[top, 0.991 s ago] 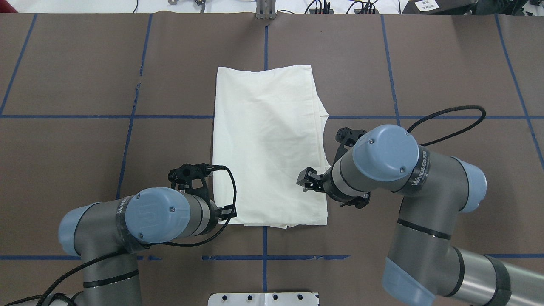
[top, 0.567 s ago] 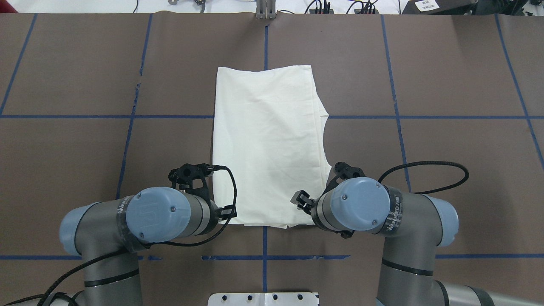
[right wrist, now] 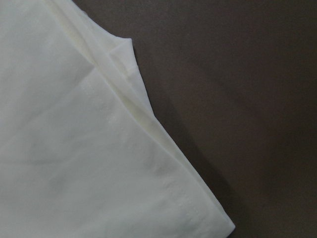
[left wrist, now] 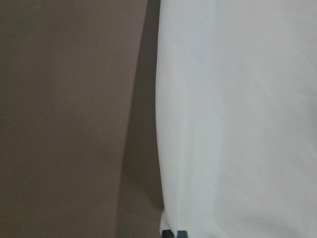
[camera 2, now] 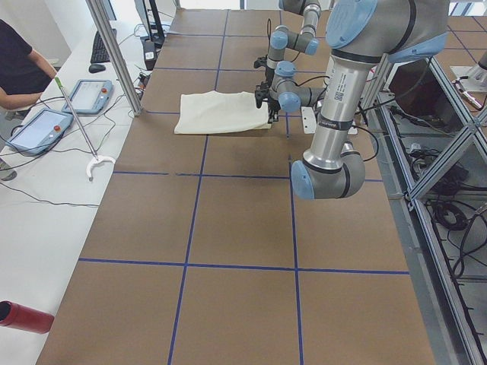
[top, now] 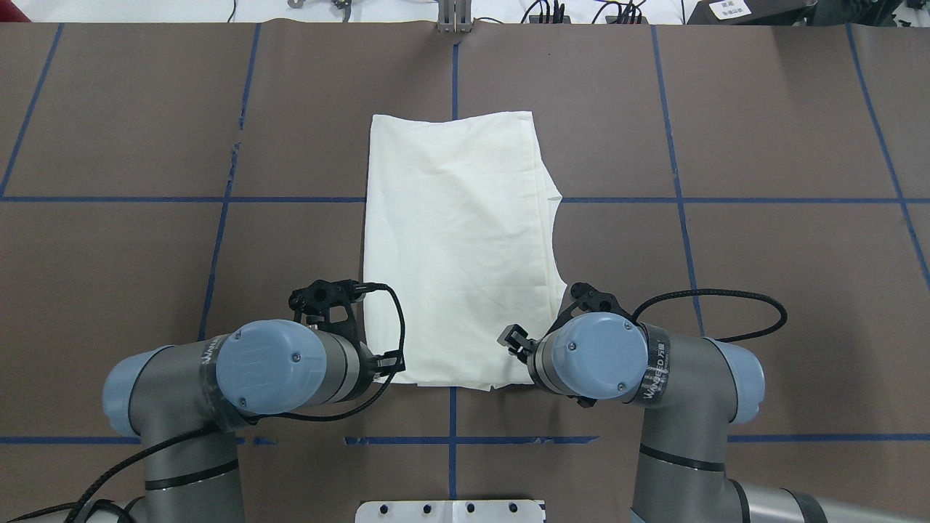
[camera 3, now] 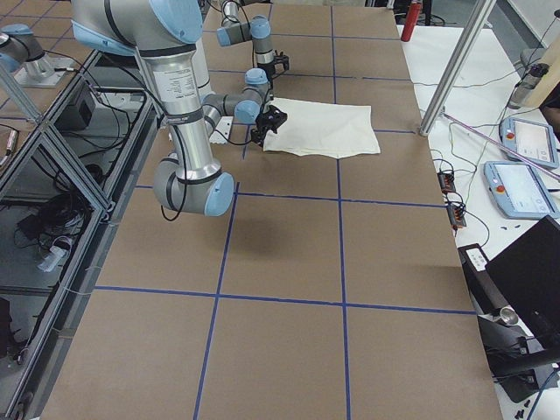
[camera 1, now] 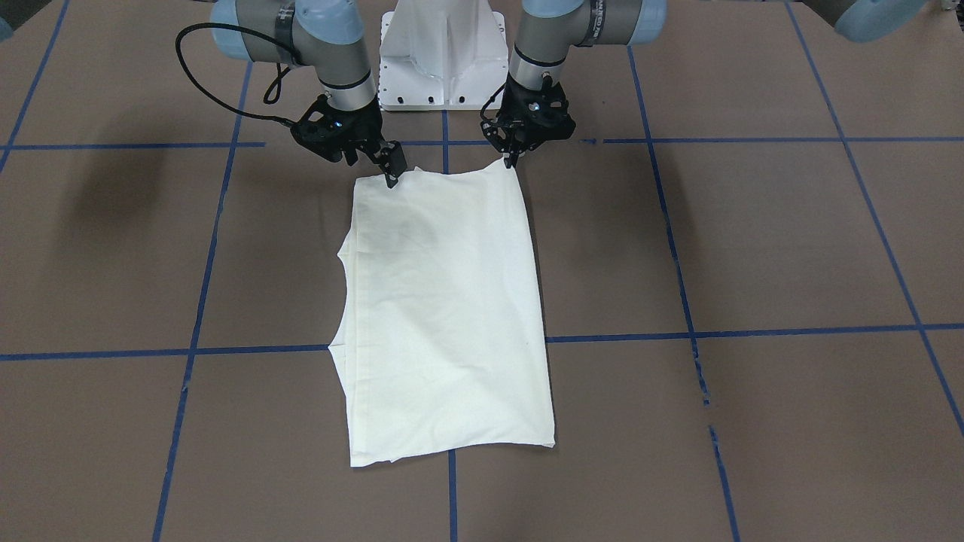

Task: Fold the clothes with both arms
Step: 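Grasp the near shirt corners with both grippers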

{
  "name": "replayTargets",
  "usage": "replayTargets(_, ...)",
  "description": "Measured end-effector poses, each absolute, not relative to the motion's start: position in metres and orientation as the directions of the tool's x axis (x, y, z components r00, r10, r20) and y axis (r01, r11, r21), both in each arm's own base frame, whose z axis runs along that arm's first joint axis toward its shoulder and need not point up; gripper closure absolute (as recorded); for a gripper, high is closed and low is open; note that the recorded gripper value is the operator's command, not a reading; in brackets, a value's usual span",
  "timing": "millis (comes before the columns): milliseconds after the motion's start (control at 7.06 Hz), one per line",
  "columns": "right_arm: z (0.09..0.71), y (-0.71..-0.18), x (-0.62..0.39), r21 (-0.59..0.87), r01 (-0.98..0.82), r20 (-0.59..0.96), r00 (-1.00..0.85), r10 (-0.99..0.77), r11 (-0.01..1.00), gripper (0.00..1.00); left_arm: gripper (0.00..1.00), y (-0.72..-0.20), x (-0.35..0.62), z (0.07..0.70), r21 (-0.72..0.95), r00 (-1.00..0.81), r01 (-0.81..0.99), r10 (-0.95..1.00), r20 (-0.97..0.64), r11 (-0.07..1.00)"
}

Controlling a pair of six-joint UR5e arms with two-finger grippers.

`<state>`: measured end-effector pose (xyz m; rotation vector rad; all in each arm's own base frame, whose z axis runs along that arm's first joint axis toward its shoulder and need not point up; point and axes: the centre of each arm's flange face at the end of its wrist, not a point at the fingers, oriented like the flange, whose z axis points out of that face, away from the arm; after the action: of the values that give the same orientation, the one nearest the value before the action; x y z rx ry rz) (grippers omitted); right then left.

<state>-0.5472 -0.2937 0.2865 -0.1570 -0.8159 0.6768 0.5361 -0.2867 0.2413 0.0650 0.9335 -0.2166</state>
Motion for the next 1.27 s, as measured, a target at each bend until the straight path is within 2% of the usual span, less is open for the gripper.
replayTargets(1133,0.293,-0.295,-0.567,-0.376,-0.505,0.595,0.511,0.621,0.777,0.0,1.0,-0.287,0.537,0.238,-0.038,0.57,0.213,-0.155,-0.807,0.976)
replayTargets(1275,0.294,-0.295,-0.567,-0.376,-0.506,0.592,0.513,0.621,0.776,0.02,1.0,-0.287,0.537,0.238,-0.037,0.57,0.213,-0.155,-0.807,0.976)
